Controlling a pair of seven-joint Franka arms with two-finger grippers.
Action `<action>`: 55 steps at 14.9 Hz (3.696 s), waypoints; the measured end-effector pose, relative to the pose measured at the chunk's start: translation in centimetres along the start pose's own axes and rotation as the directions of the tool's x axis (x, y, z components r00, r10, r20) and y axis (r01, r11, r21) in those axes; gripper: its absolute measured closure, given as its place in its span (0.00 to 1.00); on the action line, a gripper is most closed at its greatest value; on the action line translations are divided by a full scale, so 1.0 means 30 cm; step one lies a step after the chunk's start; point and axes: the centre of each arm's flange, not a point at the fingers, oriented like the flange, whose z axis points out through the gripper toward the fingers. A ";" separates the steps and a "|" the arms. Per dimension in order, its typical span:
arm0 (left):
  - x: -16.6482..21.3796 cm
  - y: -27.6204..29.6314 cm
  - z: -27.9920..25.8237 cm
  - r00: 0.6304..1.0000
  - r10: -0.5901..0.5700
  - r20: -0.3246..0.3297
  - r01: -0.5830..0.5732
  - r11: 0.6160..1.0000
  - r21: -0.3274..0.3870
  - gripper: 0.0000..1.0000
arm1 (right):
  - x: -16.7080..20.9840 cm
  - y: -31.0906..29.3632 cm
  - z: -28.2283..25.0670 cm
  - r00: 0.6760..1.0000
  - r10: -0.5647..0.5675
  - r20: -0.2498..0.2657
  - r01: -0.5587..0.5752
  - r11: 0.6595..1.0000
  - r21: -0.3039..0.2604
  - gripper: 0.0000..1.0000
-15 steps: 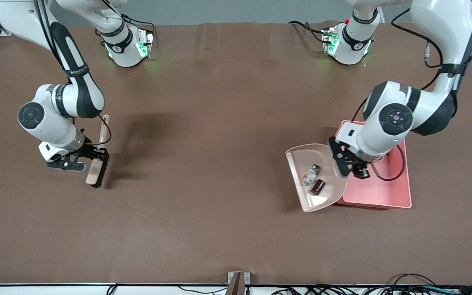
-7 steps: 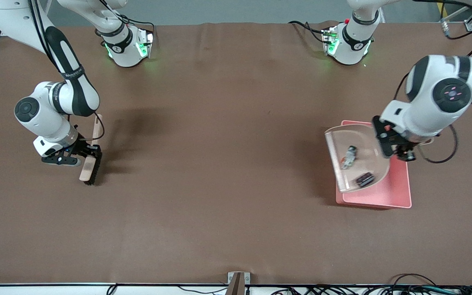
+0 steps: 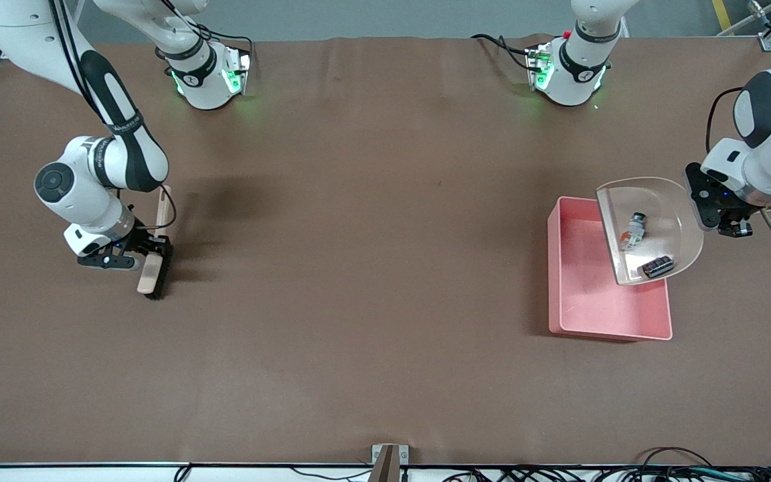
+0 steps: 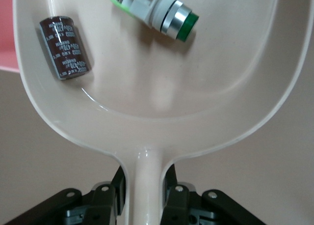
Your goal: Clean e-waste and dump in bin
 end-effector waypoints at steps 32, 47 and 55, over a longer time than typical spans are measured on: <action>1.403 -0.011 -0.099 0.974 0.175 -0.140 -0.147 0.970 0.191 0.66 | 0.220 0.029 -1.457 0.998 -0.043 0.043 0.041 0.999 0.035 0.00; 1.485 -0.020 0.170 0.981 0.102 -0.167 -0.068 0.978 0.197 0.66 | 0.177 0.023 -1.477 0.998 -0.051 0.028 0.051 0.999 0.013 0.00; 1.334 -0.122 -0.212 0.975 -0.205 -0.083 0.206 0.978 0.015 0.00 | 0.168 0.026 -1.478 0.998 -0.050 0.024 0.050 0.999 0.011 0.00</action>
